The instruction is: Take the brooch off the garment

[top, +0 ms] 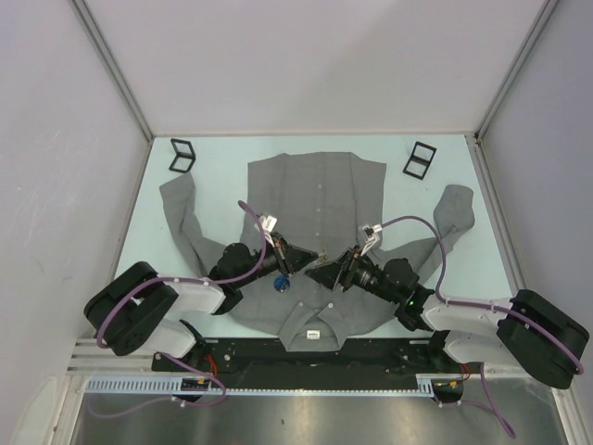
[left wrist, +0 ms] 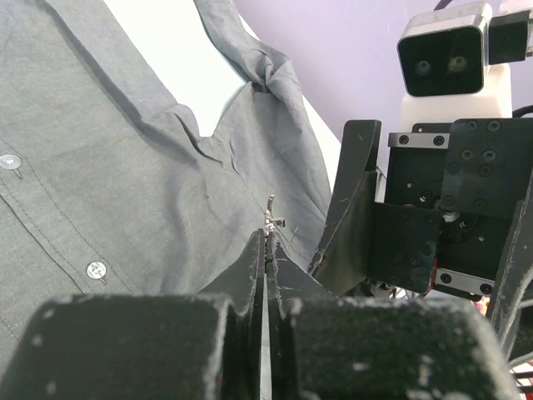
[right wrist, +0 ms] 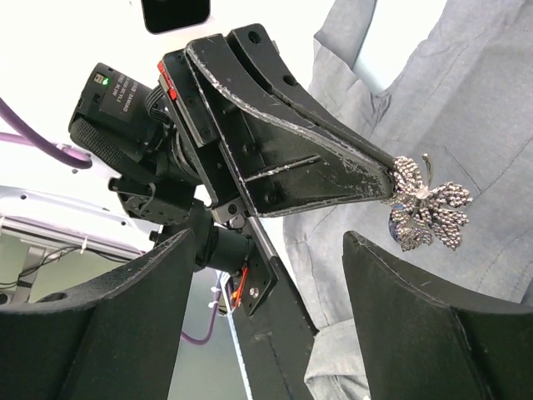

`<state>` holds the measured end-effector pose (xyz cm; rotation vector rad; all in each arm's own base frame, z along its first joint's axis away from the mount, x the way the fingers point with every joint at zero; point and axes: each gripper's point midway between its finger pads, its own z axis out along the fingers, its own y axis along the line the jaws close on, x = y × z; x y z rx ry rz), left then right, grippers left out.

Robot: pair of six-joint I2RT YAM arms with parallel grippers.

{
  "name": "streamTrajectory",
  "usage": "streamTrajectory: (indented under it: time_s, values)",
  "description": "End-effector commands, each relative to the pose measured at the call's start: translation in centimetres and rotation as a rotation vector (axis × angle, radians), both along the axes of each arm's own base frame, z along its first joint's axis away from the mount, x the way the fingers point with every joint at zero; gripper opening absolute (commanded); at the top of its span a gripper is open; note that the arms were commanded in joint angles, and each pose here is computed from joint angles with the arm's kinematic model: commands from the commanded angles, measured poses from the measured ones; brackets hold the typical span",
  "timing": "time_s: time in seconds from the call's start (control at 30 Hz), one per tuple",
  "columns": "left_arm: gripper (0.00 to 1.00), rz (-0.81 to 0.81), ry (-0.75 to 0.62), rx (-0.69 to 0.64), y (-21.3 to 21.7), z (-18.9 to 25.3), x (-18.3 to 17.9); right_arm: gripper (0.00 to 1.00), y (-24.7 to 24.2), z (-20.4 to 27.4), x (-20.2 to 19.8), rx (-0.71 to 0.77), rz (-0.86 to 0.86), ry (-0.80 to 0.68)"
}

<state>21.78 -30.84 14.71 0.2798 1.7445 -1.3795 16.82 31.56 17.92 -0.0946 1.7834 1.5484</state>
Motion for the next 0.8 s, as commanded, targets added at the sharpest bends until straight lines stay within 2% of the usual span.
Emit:
streamTrajectory:
  time_s: [0.0,0.23,0.3,0.43,0.57,0.77]
  values:
    - [0.00,-0.028,-0.050,-0.035,-0.3,1.4,-0.2,0.76,-0.3,0.6,0.8,-0.010,-0.033,-0.034]
    - [0.01,-0.121,-0.083,-0.050,-1.0,1.9,-1.5,0.76,-0.5,1.6,2.6,-0.073,0.010,-0.118]
    - [0.00,-0.151,-0.081,-0.046,-1.5,1.9,-1.8,0.76,-0.2,2.7,2.4,-0.081,0.071,-0.161]
    - [0.00,-0.162,-0.074,-0.039,-1.9,1.7,-1.7,0.77,-0.6,3.9,3.0,-0.103,0.108,-0.183]
    - [0.00,-0.165,-0.069,-0.035,-2.0,1.5,-1.7,0.78,-2.0,5.9,3.8,-0.094,0.072,-0.231]
    - [0.01,-0.176,-0.055,-0.027,-2.4,1.2,-1.6,0.80,-3.0,8.4,3.0,-0.107,0.108,-0.268]
